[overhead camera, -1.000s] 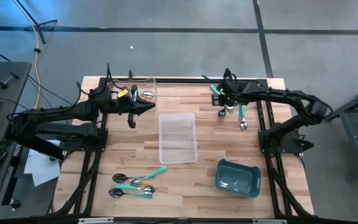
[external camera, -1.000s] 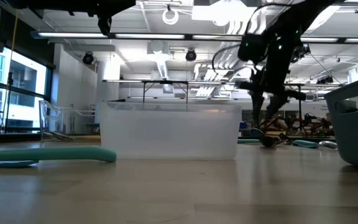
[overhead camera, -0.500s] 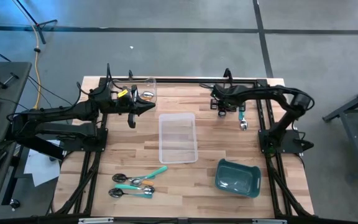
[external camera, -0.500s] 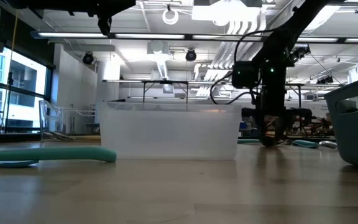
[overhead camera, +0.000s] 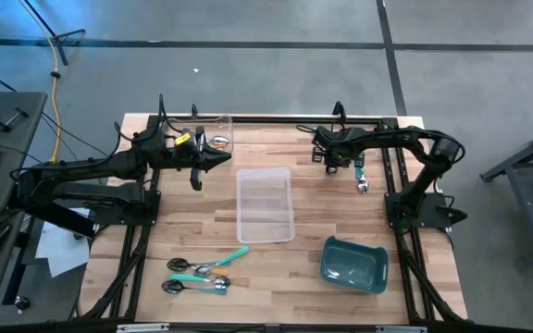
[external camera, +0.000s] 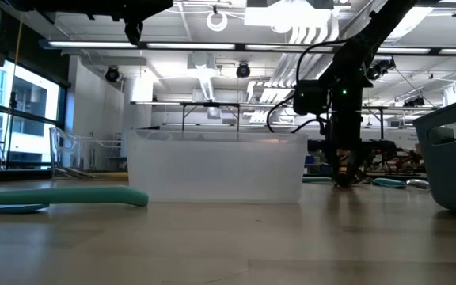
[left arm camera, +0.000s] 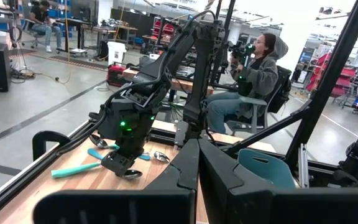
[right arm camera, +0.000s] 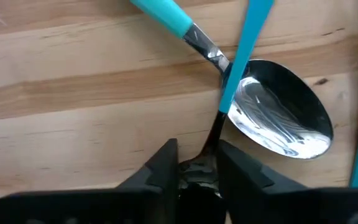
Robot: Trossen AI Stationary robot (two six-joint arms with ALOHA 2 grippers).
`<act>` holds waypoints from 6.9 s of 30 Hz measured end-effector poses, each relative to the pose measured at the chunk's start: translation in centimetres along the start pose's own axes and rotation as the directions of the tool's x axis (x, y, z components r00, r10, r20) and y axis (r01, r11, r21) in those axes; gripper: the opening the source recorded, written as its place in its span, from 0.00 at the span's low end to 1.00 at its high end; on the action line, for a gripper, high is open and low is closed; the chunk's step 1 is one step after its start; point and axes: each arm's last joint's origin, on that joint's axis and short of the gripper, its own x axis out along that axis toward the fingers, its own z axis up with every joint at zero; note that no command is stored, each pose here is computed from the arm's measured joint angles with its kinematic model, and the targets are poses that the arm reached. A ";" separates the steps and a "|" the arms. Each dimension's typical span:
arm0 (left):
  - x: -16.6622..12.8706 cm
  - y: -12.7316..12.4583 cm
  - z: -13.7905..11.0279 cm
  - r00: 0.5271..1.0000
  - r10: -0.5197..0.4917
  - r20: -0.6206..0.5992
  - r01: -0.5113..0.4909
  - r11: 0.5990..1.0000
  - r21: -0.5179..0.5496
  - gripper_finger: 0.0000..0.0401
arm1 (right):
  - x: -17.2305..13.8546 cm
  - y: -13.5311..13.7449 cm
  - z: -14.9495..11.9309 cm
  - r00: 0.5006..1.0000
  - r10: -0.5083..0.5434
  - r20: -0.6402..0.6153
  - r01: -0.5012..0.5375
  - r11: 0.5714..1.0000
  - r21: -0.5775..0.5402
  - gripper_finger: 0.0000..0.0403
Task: Sort silverware by color (type)
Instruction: Put the blue spoon into the white transparent bin
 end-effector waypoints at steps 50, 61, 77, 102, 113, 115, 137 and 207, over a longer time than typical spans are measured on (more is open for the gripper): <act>0.0 0.0 0.0 1.000 0.000 0.001 0.000 1.000 0.008 0.00 | -14.6 -4.7 -0.3 0.844 0.421 0.333 -0.275 0.872 -0.404 0.00; 0.0 0.0 0.0 1.000 0.006 0.001 -0.006 1.000 0.007 0.00 | -16.6 -3.7 -1.3 0.727 0.589 0.353 -0.366 0.767 -0.527 0.00; -0.1 0.5 0.3 0.999 0.028 0.024 -0.028 1.000 -0.015 0.00 | -20.7 3.5 -7.6 0.153 0.988 0.027 -0.401 0.087 -0.912 0.00; -0.1 0.4 0.4 0.999 0.024 0.038 -0.023 1.000 -0.011 0.00 | -21.0 4.4 -10.6 0.087 0.993 -0.078 -0.272 -0.052 -0.961 0.00; -0.1 0.7 0.5 0.991 0.123 0.059 -0.125 0.992 0.021 0.00 | -20.7 5.3 -11.1 0.266 0.954 -0.137 -0.471 0.005 -0.882 0.00; -0.1 0.8 0.5 0.986 0.155 0.065 -0.156 0.988 0.019 0.00 | -20.8 5.9 -11.5 0.361 0.916 -0.173 -0.482 0.024 -0.876 0.00; -0.3 1.2 0.9 0.948 0.293 0.122 -0.303 0.950 0.075 0.00 | -13.1 13.5 -17.0 0.825 0.512 -0.238 -0.555 0.657 -0.511 0.00; -0.3 1.3 0.9 0.932 0.336 0.134 -0.341 0.940 0.014 0.00 | -4.8 15.4 -17.1 0.897 0.349 -0.272 -0.439 0.771 -0.461 0.40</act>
